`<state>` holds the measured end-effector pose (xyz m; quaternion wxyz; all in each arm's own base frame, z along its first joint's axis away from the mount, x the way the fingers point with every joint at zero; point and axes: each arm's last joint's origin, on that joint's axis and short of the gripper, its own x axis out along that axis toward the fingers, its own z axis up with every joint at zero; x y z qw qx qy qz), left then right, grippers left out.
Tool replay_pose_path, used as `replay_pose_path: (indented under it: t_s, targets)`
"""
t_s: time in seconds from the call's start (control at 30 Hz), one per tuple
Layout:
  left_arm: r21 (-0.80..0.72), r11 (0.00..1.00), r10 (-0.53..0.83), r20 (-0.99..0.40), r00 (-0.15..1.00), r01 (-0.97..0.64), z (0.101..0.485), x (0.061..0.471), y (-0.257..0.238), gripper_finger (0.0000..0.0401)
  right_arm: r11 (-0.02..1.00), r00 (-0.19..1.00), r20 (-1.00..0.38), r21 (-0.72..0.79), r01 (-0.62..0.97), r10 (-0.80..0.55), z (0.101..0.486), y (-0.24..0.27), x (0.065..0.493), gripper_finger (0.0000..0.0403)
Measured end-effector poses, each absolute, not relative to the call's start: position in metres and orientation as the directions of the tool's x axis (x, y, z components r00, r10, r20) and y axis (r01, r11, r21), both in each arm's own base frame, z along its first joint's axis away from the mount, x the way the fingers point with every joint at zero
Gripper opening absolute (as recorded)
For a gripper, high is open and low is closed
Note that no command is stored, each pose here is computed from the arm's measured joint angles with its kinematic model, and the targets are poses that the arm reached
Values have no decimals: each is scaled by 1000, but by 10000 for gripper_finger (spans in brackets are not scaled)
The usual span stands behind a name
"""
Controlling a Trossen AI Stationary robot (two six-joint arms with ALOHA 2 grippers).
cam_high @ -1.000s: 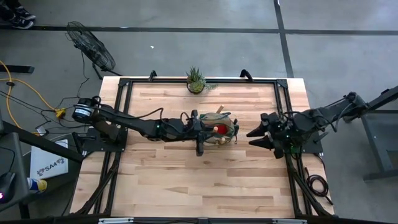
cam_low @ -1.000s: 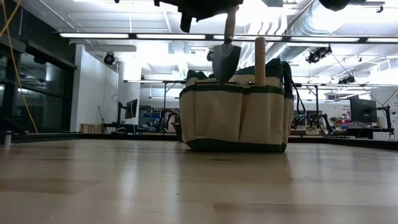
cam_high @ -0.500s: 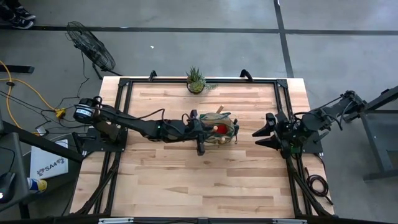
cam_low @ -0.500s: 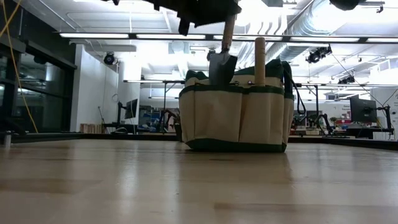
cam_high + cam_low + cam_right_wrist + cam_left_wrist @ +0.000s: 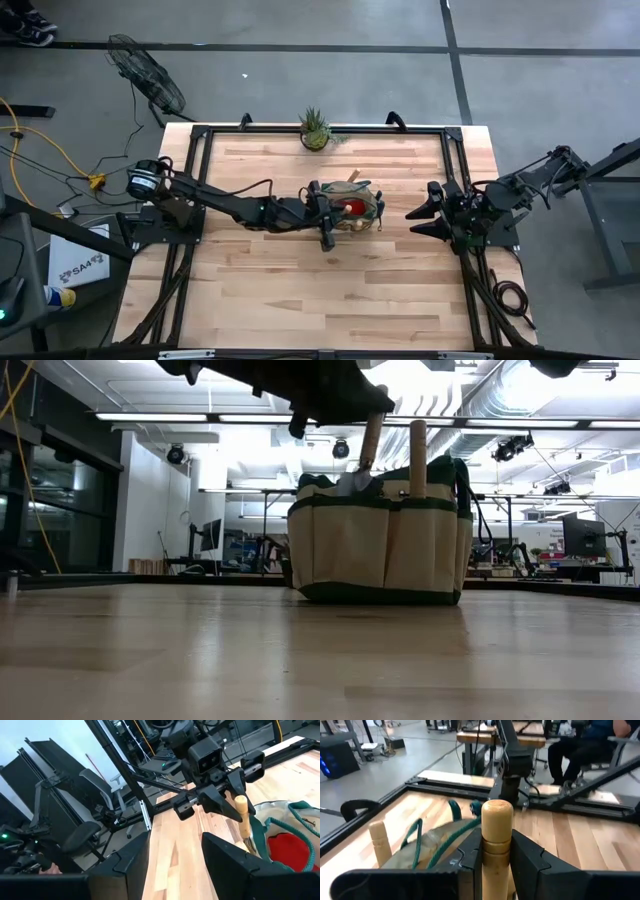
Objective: Pick & Place Garden tools in Gardening bag
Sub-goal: Put the light brown trowel into the light brown gardening bag
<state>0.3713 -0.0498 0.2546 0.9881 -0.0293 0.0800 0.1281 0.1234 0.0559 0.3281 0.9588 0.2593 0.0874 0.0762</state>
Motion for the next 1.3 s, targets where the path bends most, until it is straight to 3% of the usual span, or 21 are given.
replay_pose_path:
  t_s: [0.5, 1.3]
  targets:
    - [-62, 951, 279, -255, 926, -304, 242, 371, -49, 67, 849, 960, -132, 506, -149, 247, 328, 56, 120, 174]
    - [-120, 938, 291, -238, 926, -326, 230, 379, -50, 68, 863, 967, -95, 477, -166, 238, 332, 41, 92, 174]
